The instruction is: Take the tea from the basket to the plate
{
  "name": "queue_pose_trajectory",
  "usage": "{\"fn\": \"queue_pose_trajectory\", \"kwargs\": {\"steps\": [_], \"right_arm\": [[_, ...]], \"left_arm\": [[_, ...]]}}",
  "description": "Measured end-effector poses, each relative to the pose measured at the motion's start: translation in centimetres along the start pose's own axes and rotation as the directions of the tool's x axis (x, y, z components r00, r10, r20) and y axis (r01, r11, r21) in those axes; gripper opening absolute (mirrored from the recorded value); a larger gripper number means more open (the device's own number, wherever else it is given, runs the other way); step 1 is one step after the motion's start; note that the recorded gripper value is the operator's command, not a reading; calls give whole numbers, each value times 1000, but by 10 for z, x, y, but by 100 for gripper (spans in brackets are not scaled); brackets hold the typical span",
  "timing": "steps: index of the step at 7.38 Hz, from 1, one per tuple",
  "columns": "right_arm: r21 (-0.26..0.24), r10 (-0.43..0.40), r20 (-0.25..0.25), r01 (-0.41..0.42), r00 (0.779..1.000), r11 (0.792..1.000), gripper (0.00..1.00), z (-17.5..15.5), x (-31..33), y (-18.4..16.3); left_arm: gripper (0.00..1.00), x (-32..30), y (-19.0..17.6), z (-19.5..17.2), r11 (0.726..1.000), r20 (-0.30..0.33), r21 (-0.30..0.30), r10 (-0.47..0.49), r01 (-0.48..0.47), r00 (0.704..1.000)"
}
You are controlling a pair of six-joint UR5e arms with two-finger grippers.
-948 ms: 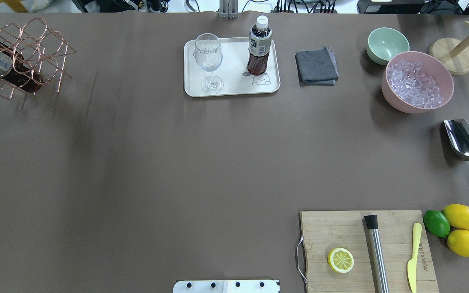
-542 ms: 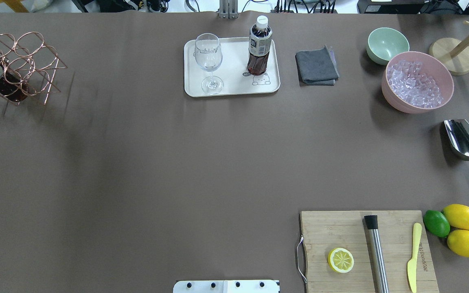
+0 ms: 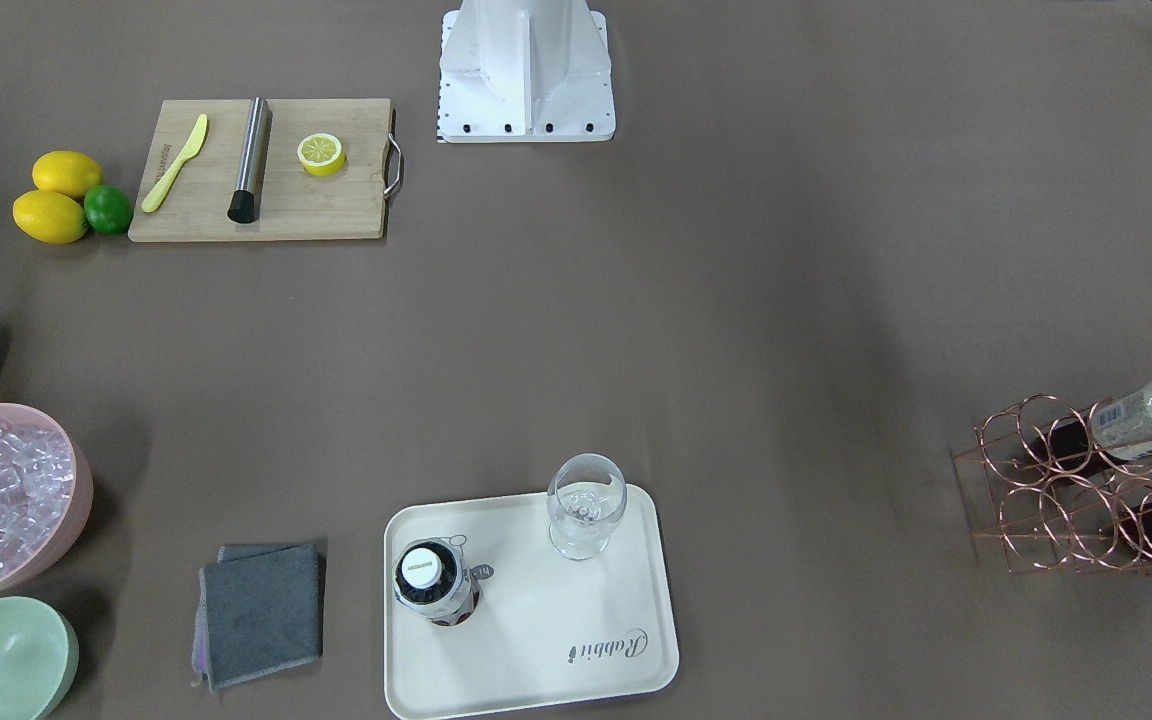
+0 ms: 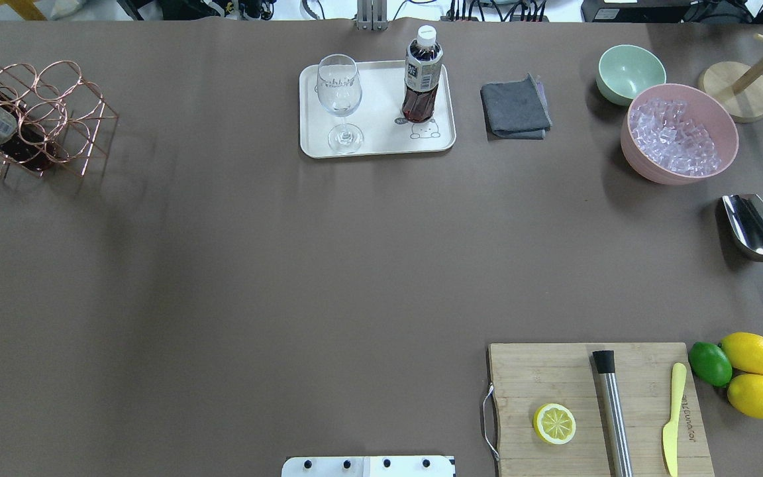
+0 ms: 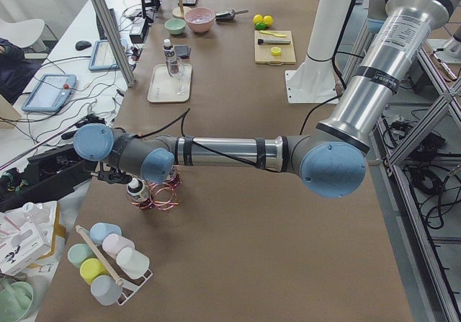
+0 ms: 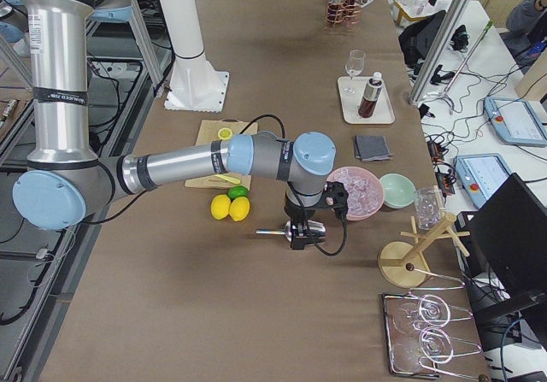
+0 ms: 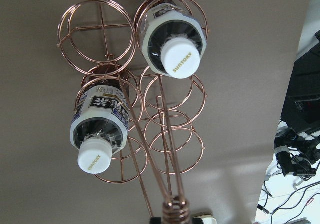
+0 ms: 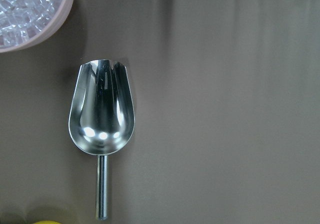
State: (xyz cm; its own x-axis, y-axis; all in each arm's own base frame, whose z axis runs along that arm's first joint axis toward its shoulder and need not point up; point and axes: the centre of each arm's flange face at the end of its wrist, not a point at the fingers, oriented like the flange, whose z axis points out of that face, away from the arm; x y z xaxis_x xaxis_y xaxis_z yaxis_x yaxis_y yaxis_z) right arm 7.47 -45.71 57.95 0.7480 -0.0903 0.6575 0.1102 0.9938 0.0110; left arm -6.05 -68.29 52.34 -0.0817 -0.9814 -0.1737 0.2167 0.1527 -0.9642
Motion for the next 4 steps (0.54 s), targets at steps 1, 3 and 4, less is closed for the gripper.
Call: {"fn": "queue_pose_trajectory", "kwargs": {"steps": [1, 3, 4], "right_arm": [[-7, 4, 2, -4, 1000, 1000, 99, 3, 2, -1], [-18, 11, 5, -11, 1000, 1000, 99, 9, 5, -4], [-21, 15, 8, -14, 1000, 1000, 99, 10, 6, -5]], "left_arm": [[0, 0, 0, 1, 1000, 1, 2, 1, -1, 1000], [21, 1, 1, 2, 1000, 2, 3, 3, -3, 1000], [97, 1, 1, 2, 1000, 1, 3, 3, -3, 1000]]}}
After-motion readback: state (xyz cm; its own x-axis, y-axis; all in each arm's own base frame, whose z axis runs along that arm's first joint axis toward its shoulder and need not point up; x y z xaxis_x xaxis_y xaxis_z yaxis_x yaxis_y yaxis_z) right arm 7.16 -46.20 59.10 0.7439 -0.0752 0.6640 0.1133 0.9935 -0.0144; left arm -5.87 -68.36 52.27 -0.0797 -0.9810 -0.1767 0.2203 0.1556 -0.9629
